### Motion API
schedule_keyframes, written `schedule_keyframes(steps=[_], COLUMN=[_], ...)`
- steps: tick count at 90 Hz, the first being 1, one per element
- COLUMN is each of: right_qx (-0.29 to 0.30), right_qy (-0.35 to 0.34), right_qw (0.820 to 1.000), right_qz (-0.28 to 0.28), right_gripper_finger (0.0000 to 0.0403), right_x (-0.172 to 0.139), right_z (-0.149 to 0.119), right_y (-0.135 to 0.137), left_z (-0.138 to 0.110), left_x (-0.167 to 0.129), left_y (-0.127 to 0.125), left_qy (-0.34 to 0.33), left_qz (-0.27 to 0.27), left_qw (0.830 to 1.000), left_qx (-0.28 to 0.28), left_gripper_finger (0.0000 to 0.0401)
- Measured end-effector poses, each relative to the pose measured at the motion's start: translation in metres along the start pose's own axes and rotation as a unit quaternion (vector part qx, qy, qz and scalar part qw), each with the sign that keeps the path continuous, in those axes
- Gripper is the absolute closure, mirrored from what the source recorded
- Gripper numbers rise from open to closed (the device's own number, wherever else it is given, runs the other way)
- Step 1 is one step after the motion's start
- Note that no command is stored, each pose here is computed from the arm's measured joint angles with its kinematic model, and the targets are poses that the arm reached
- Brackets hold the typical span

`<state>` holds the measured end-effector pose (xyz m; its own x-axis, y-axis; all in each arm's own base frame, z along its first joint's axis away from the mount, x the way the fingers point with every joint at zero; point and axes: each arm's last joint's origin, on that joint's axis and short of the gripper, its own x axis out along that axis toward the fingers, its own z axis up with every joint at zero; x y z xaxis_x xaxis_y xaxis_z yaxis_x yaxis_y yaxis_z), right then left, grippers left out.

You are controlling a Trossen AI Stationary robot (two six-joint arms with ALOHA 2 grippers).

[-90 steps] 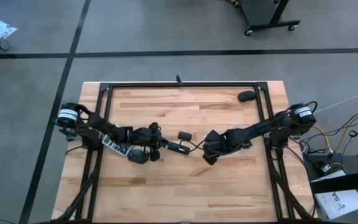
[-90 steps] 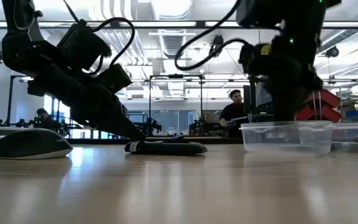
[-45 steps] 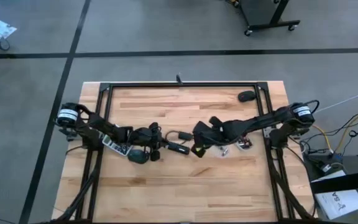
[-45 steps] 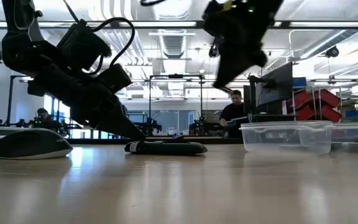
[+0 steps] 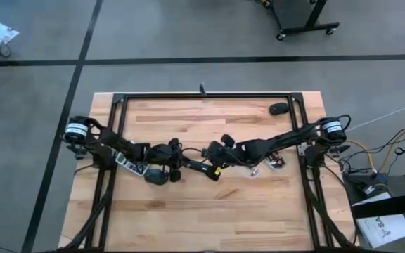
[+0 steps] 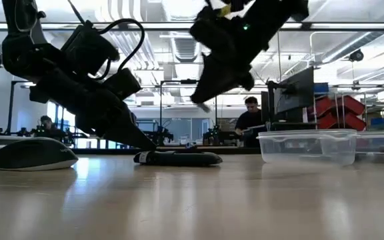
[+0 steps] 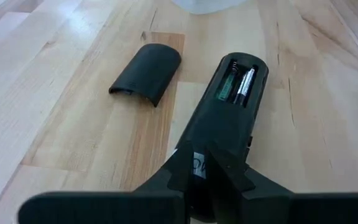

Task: Insert battery
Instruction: Insert the silver battery into the remote battery compartment

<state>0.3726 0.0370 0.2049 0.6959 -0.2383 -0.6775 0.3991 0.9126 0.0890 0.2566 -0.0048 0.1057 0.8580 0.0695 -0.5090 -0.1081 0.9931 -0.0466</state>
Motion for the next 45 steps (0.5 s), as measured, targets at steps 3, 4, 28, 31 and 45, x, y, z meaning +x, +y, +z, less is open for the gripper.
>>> schedule_keyframes(steps=[3,4,28,31,45], right_qx=[-0.002,-0.003,-0.004,-0.002,-0.007], right_qy=[0.000,0.000,0.024,0.030,0.045], right_qw=[1.000,1.000,0.999,0.999,0.998], right_qz=[0.000,0.000,0.040,0.040,0.034], right_gripper_finger=[0.0384,0.0384,0.0384,0.0384,0.0384], right_x=[0.004,0.005,0.034,0.038,0.050], right_z=[-0.002,-0.002,-0.017,-0.020,-0.030], right_y=[0.001,0.001,0.008,0.008,0.009], left_z=[0.000,0.000,0.000,0.000,0.000], left_x=[0.000,0.000,0.000,0.000,0.000], left_y=[0.000,0.000,0.000,0.000,0.000], left_qy=[0.000,0.000,0.001,0.002,0.002], left_qz=[0.000,0.000,-0.002,-0.002,-0.002], left_qw=[1.000,1.000,1.000,1.000,1.000], left_qx=[0.000,0.000,0.000,0.000,0.000], left_gripper_finger=[0.0379,0.0379,0.0379,0.0379,0.0379])
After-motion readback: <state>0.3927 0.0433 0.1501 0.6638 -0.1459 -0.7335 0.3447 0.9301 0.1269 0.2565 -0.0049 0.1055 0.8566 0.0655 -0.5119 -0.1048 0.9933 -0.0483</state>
